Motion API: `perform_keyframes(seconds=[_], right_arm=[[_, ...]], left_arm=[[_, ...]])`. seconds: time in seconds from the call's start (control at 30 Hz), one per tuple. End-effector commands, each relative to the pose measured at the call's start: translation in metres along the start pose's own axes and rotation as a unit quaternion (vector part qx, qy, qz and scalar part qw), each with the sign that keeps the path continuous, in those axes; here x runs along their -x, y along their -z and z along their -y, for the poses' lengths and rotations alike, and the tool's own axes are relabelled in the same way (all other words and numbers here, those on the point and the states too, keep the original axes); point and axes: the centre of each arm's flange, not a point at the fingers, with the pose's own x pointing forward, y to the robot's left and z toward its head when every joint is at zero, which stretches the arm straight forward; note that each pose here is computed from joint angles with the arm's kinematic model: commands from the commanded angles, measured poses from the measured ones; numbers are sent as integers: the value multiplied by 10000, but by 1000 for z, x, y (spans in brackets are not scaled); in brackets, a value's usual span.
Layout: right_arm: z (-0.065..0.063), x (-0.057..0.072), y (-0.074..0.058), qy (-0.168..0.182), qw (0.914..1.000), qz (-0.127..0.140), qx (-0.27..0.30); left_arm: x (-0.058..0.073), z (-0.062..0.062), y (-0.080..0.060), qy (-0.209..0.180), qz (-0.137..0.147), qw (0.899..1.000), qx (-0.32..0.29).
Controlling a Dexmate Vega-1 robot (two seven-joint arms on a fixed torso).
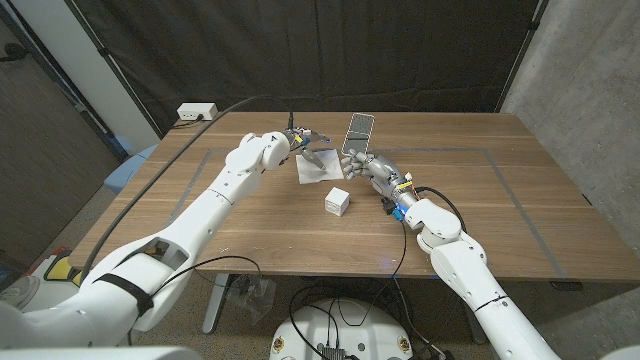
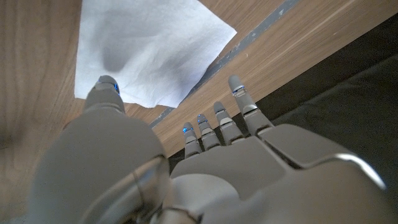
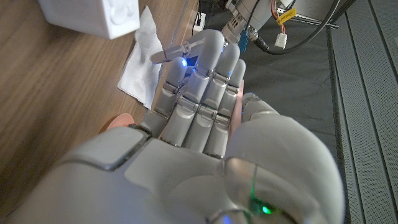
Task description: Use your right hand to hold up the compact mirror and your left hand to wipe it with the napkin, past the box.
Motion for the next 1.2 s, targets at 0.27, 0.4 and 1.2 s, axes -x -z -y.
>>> perform_keyframes(seconds=[0.27, 0.4, 1.2], right_arm=[[5, -6, -1, 14, 10000, 46, -11], [7, -7, -1, 28, 10000, 43, -33], [13, -4, -3, 159, 9999, 53, 18]], left_arm=[[-13, 10, -9, 149, -139, 9973, -711], [-17, 15, -12, 108, -173, 9955, -926], [-23, 37, -9, 142, -277, 9949, -958]])
